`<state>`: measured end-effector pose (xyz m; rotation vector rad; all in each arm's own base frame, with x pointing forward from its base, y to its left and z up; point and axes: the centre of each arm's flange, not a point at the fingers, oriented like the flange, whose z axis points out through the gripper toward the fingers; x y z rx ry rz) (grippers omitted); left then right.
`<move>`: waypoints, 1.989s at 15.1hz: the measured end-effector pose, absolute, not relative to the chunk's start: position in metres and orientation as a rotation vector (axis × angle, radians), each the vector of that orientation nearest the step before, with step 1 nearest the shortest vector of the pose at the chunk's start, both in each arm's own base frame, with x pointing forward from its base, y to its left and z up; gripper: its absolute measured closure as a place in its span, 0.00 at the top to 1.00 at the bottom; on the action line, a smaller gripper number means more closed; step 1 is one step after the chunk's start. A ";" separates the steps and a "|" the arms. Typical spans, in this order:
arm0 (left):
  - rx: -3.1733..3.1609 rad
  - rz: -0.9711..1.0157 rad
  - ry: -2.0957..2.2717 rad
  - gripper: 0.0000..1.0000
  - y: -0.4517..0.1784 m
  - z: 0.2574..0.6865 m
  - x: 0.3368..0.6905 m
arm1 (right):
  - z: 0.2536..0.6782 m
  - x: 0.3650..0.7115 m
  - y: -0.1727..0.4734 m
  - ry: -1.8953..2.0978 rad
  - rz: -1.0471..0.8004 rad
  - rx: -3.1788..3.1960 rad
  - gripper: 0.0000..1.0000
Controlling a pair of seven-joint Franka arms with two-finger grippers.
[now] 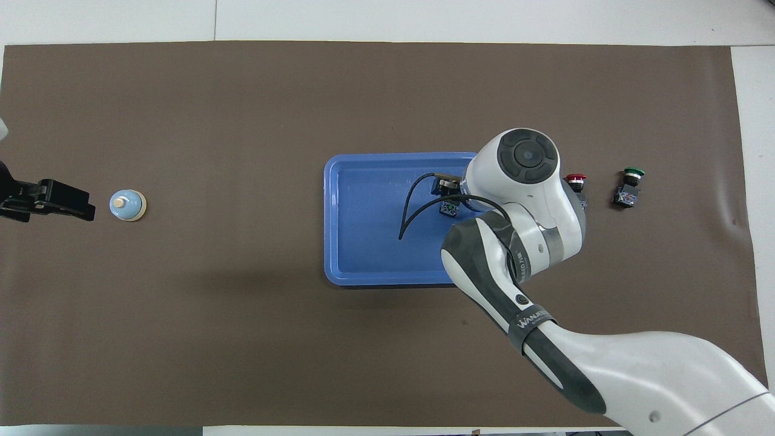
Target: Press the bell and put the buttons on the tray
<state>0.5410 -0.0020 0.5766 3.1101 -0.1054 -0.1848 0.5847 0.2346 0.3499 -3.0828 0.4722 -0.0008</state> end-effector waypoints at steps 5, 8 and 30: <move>3.110 -0.185 -0.105 1.00 -0.002 0.577 0.541 | 0.435 0.611 0.149 0.389 -0.008 -3.102 1.00; 3.110 -0.185 -0.105 1.00 -0.002 0.577 0.541 | 0.420 0.620 0.068 0.267 0.029 -3.122 1.00; 3.110 -0.185 -0.104 1.00 -0.002 0.577 0.541 | 0.305 0.567 0.015 0.133 -0.179 -3.113 0.41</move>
